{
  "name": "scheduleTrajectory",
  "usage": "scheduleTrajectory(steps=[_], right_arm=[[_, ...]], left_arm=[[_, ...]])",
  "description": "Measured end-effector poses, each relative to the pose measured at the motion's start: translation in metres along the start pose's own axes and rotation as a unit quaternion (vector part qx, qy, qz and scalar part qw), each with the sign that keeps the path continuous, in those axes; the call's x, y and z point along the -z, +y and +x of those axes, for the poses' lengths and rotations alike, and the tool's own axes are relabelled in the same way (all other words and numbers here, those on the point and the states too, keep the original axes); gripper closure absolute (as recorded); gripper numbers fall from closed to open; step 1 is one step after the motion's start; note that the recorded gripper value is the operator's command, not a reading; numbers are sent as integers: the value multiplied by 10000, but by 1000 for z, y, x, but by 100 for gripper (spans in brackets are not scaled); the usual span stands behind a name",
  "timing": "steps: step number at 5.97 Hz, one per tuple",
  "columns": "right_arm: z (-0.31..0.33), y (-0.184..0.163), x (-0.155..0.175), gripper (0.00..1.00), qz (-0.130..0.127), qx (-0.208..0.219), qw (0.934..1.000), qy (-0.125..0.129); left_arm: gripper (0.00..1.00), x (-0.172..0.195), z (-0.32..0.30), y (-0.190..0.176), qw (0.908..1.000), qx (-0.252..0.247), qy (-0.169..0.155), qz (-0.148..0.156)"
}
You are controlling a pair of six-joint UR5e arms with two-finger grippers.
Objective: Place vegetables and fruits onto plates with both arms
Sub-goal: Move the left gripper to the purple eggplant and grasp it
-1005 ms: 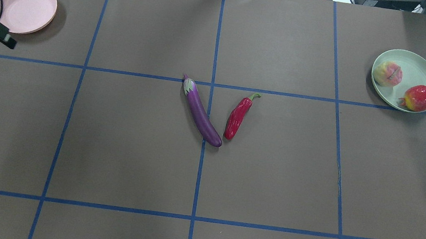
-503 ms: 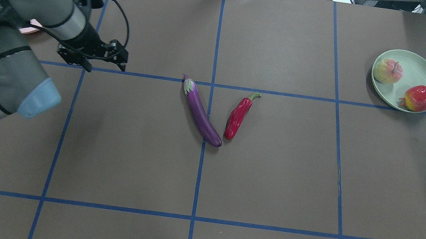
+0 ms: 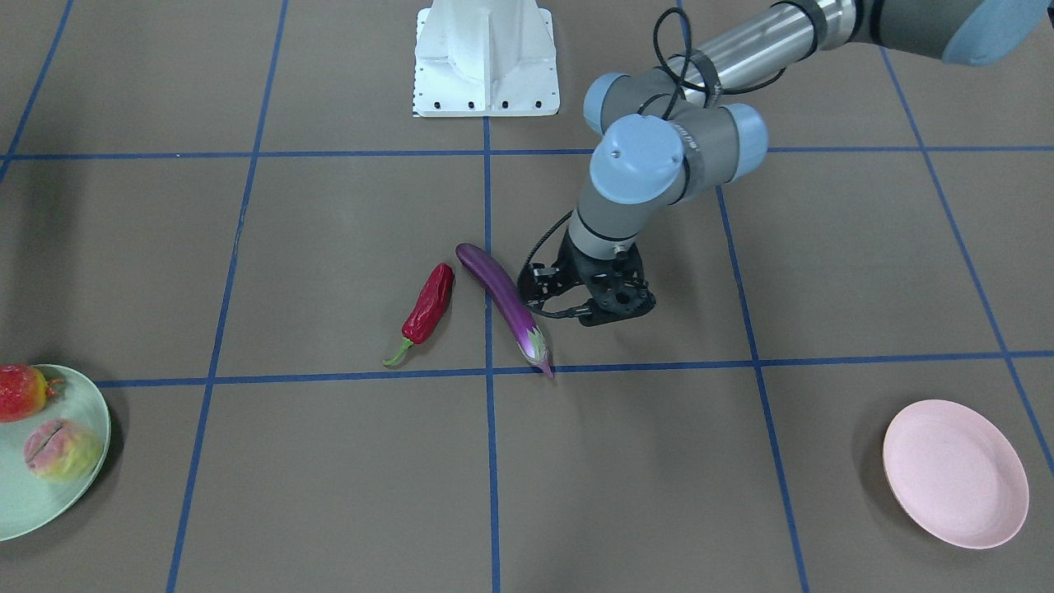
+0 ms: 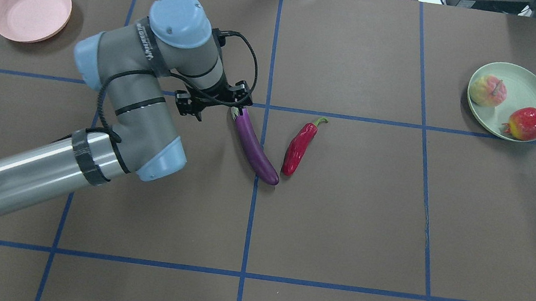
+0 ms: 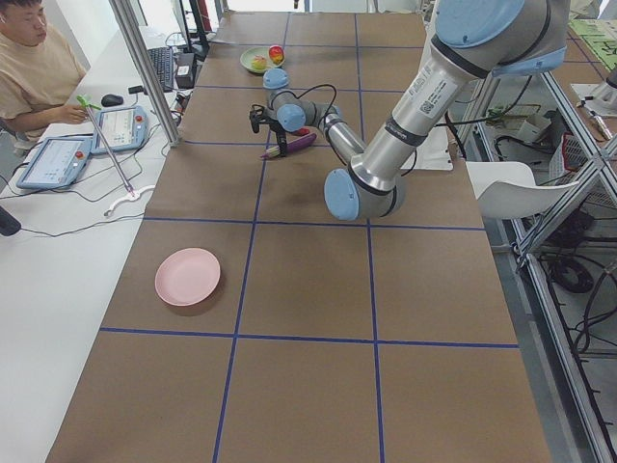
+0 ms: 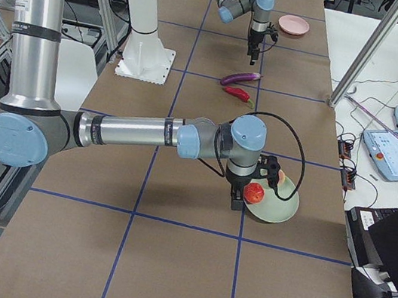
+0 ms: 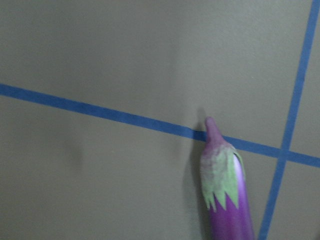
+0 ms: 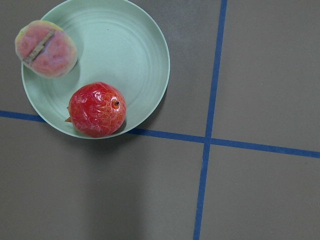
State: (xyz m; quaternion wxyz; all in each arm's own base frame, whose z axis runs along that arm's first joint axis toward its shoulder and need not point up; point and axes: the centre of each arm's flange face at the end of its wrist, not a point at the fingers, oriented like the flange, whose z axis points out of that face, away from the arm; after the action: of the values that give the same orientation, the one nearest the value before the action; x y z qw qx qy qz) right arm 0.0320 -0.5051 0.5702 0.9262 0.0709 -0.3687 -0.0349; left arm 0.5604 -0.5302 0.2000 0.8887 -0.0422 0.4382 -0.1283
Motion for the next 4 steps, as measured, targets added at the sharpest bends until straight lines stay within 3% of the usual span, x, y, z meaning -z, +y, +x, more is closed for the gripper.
scheduleTrajectory(steps=[3, 4], right_arm=[[0, -1, 0, 0, -7, -15, 10000, -1], [0, -1, -1, 0, -8, -17, 10000, -1]], left_arm=[[2, -42, 55, 42, 9984, 134, -275, 481], [21, -49, 53, 45, 9980, 102, -337, 530]])
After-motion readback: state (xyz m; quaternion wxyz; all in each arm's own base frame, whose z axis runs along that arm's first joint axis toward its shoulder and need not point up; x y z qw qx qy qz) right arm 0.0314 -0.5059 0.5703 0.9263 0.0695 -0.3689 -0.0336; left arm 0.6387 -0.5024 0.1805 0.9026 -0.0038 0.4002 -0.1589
